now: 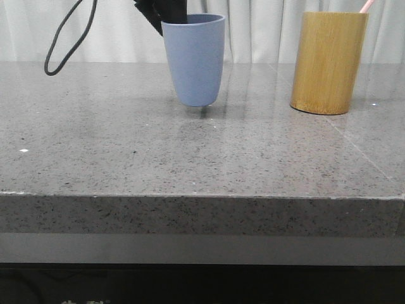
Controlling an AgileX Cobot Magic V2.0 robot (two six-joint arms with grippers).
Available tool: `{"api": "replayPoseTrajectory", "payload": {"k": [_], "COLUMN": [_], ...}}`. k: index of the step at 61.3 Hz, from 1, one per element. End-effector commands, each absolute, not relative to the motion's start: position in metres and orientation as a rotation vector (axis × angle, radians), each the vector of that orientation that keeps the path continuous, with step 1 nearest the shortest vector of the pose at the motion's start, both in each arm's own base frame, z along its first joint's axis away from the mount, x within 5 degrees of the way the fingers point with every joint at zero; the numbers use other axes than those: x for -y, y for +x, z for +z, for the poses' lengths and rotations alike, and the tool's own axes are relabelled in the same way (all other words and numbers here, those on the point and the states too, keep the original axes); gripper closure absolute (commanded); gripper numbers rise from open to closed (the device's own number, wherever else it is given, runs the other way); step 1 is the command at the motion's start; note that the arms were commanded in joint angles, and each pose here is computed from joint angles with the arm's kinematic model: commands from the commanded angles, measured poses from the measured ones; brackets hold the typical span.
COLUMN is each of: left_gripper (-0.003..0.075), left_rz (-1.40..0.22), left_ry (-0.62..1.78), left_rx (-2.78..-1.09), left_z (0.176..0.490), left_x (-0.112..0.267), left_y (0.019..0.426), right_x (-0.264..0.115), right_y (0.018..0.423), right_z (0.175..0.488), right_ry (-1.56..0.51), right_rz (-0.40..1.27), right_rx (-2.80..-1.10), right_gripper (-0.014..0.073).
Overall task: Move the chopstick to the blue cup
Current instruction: 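Move the blue cup with the left gripper toward the bamboo cup, then open the left gripper and lift it away from the blue cup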
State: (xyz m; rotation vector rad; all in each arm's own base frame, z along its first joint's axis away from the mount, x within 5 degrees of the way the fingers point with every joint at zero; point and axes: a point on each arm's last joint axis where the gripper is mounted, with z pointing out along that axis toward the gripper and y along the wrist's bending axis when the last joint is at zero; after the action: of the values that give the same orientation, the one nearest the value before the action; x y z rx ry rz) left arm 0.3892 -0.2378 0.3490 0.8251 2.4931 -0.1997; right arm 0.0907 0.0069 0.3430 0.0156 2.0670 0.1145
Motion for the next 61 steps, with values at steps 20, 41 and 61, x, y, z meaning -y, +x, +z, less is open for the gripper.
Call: {"api": "replayPoseTrajectory", "payload": {"k": [20,41,61], "left_gripper": [0.0738,0.0395,0.0364], "left_rz": [-0.225,-0.24,-0.252], "left_ry": [0.81,0.807,0.792], "left_rx": [-2.424,-2.415,-2.366], "left_z": [0.372,0.374,0.396], "left_x": [0.238,0.239,0.232], "left_y": [0.382,0.381,0.37], "right_x": [-0.007,-0.007,-0.007], "right_y": [0.095,0.095,0.096], "right_z": [0.356,0.356,0.357], "right_ry": [0.017,0.017,0.018], "right_rz": [0.115,0.115,0.115], "right_rx": [-1.977,-1.976,-1.963], "right_gripper": [0.0077,0.0077,0.0077]}}
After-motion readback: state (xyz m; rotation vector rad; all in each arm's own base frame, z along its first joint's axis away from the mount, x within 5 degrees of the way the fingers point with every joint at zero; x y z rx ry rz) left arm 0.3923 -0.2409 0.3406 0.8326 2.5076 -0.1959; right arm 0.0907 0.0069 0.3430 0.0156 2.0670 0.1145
